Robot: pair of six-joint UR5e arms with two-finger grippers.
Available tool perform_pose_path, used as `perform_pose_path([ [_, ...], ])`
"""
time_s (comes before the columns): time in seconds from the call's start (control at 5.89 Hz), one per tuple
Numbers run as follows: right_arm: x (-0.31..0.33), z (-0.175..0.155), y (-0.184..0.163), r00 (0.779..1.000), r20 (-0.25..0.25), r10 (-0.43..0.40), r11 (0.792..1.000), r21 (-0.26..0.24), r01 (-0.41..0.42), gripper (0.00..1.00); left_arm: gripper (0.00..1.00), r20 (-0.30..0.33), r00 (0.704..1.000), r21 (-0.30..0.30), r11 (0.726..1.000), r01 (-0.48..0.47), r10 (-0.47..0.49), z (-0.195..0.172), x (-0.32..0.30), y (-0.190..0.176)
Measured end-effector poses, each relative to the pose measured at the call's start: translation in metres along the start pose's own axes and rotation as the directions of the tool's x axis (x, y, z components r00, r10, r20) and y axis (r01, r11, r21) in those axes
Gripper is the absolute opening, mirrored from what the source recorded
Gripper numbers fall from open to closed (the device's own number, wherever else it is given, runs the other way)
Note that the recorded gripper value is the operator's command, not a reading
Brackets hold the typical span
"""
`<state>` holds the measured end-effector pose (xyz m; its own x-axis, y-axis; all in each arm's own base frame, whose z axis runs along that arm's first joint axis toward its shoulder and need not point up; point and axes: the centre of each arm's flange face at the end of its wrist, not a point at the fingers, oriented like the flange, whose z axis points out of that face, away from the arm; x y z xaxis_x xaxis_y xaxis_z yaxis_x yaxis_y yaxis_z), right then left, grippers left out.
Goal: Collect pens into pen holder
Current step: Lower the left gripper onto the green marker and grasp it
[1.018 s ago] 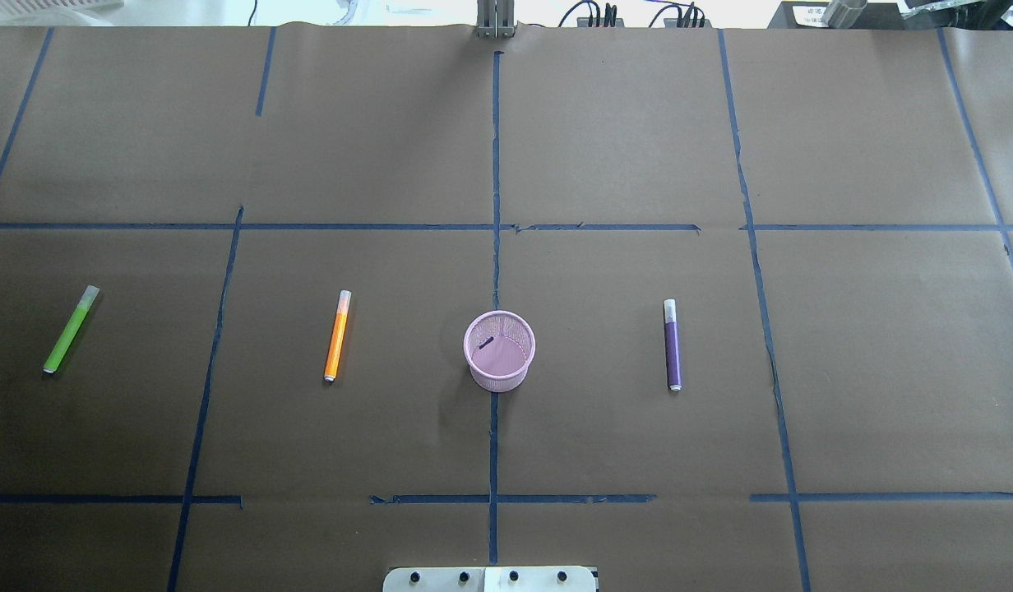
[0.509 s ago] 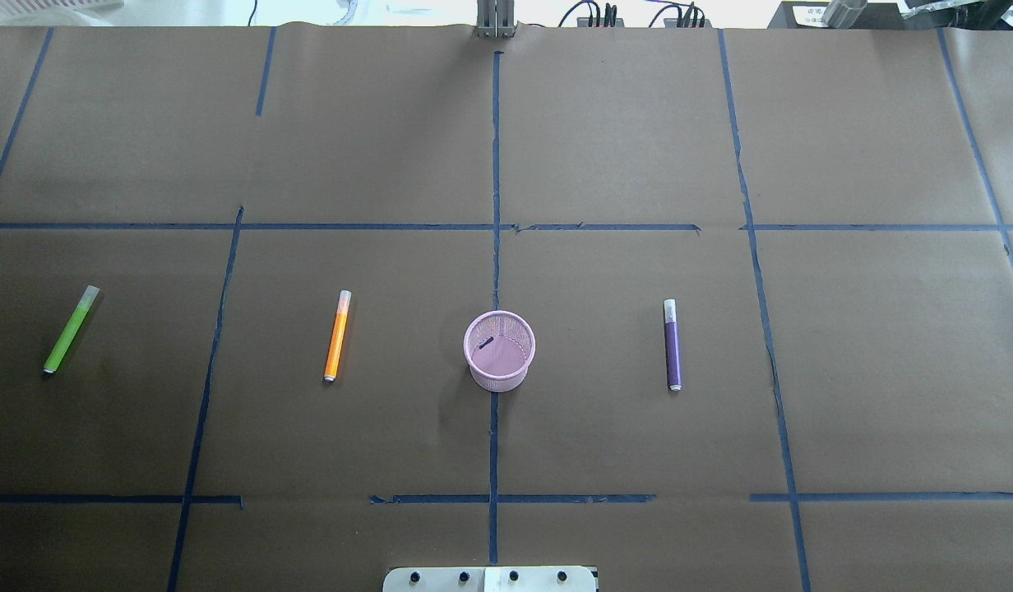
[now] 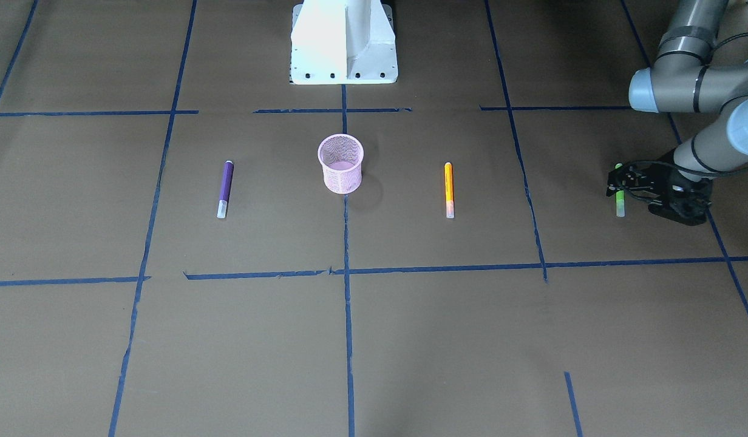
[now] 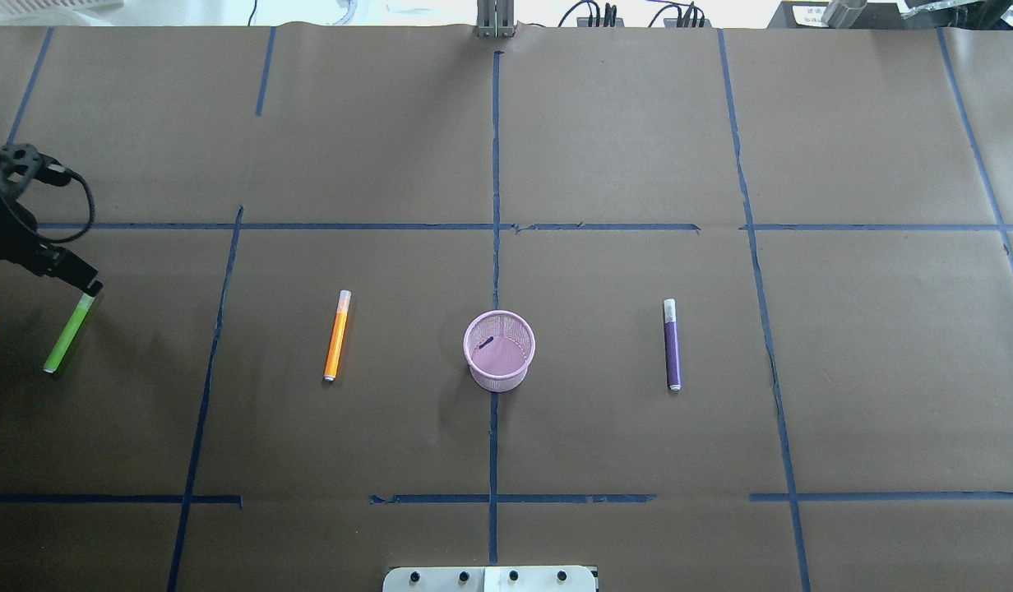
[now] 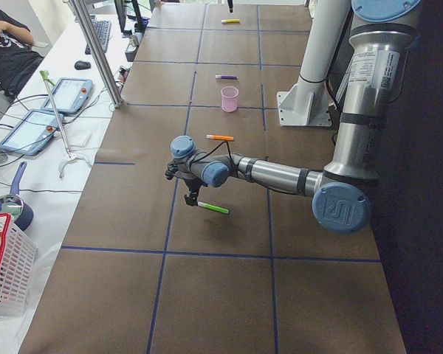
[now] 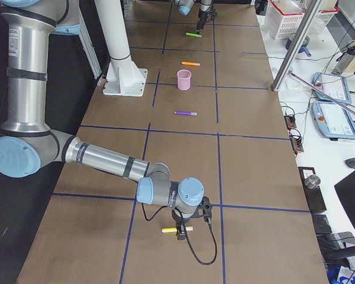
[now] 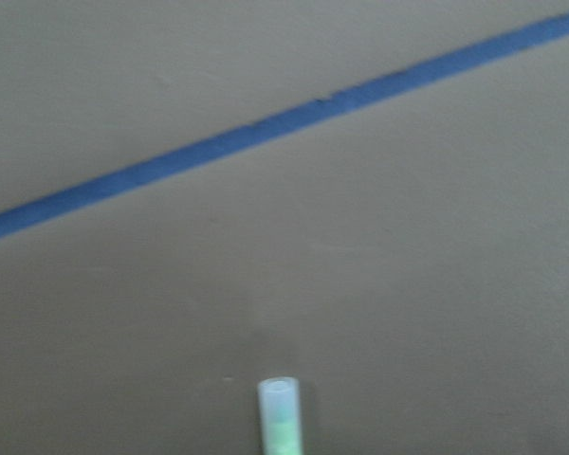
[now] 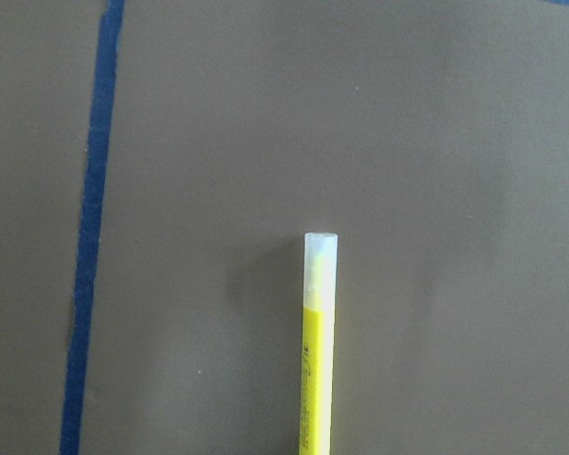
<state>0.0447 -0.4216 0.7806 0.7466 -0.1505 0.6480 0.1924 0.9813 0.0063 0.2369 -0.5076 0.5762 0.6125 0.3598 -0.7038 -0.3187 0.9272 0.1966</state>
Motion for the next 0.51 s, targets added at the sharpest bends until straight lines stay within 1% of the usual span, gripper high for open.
perform_pose_path([
  [0.34, -0.0002, -0.0002, -0.0002, 1.0, 0.0, 0.001, 1.0, 0.001, -0.001, 1.0, 1.0, 0.042, 0.999, -0.005, 1.0, 0.002, -0.002, 0.0161, -0.0038, 0.0028],
  [0.51, -0.0002, -0.0003, -0.0002, 1.0, 0.0, 0.001, 1.0, 0.001, -0.001, 1.0, 1.0, 0.051, 0.999, -0.002, 1.0, 0.003, -0.003, 0.019, -0.0059, 0.0041],
])
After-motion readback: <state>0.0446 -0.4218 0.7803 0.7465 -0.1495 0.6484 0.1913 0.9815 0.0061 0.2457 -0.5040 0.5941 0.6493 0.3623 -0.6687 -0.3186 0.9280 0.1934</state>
